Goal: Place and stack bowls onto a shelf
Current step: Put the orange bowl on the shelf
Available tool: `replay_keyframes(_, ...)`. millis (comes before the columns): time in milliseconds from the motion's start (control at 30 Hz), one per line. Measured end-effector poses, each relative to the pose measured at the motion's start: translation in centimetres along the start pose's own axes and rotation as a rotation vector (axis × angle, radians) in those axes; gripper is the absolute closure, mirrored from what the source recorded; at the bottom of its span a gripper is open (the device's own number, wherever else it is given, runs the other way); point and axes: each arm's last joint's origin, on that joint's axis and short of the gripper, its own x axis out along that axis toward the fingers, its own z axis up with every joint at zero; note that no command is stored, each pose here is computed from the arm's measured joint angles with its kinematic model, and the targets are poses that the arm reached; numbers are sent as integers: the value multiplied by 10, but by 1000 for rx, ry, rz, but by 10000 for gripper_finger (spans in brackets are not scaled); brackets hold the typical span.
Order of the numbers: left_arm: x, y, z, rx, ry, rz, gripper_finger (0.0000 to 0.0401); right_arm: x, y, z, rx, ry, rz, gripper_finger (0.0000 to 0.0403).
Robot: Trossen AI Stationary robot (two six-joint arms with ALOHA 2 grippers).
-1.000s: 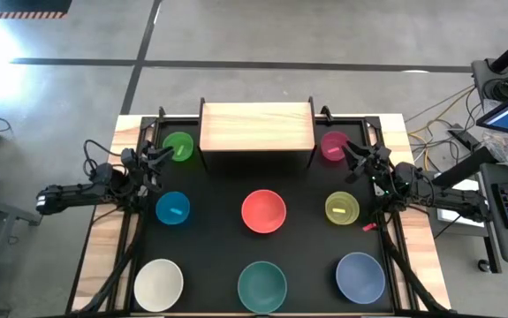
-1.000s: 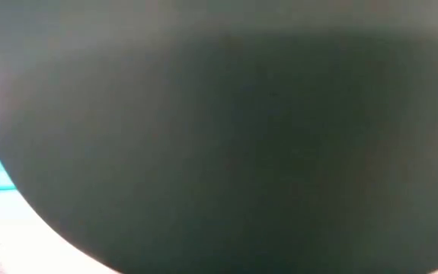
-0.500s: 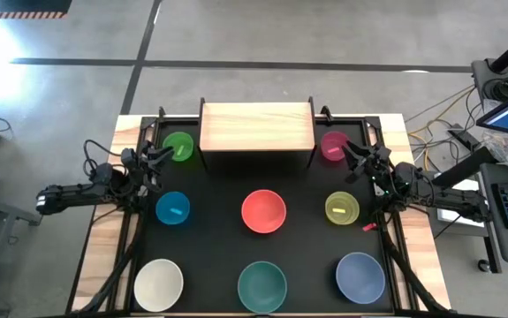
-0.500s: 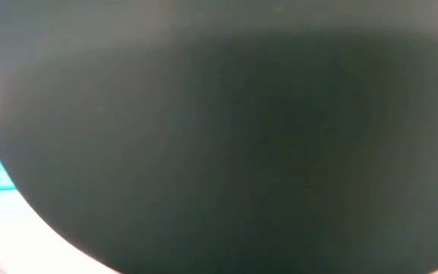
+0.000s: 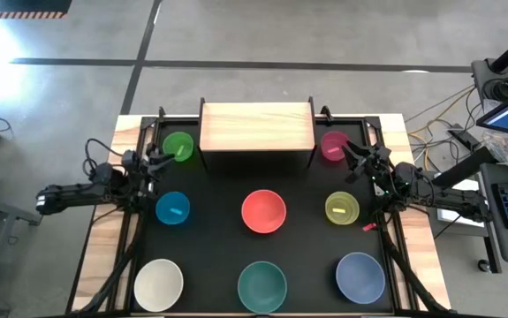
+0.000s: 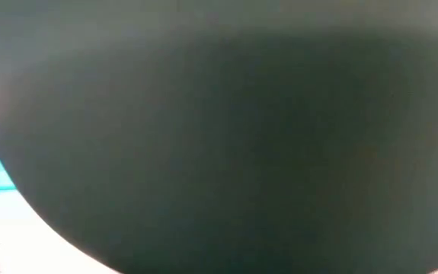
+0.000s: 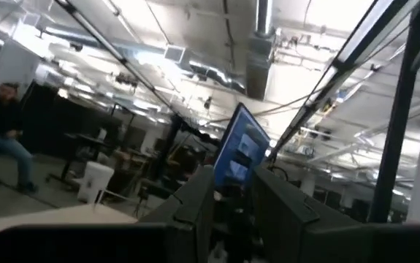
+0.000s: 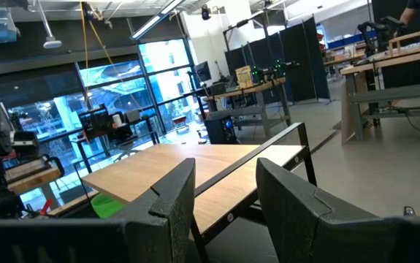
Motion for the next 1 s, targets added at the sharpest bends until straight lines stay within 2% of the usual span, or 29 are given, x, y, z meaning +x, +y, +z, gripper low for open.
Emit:
replay_keyframes(100, 4, -2, 5, 6, 63, 23, 324, 0, 0, 0, 0, 0, 0, 266)
replay_keyframes(300, 18, -8, 16, 79, 277, 82, 324, 0, 0, 0, 0, 0, 0, 266)
replay_keyframes(467, 33, -8, 7, 108, 445, 117, 324, 0, 0, 0, 0, 0, 0, 266)
replay_keyframes(767, 50, -5, -34, 138, 718, 66, 324, 0, 0, 0, 0, 0, 0, 266)
replay_keyframes(1000, 60, -11, -53, 168, 802, -159, 324, 0, 0, 0, 0, 0, 0, 266)
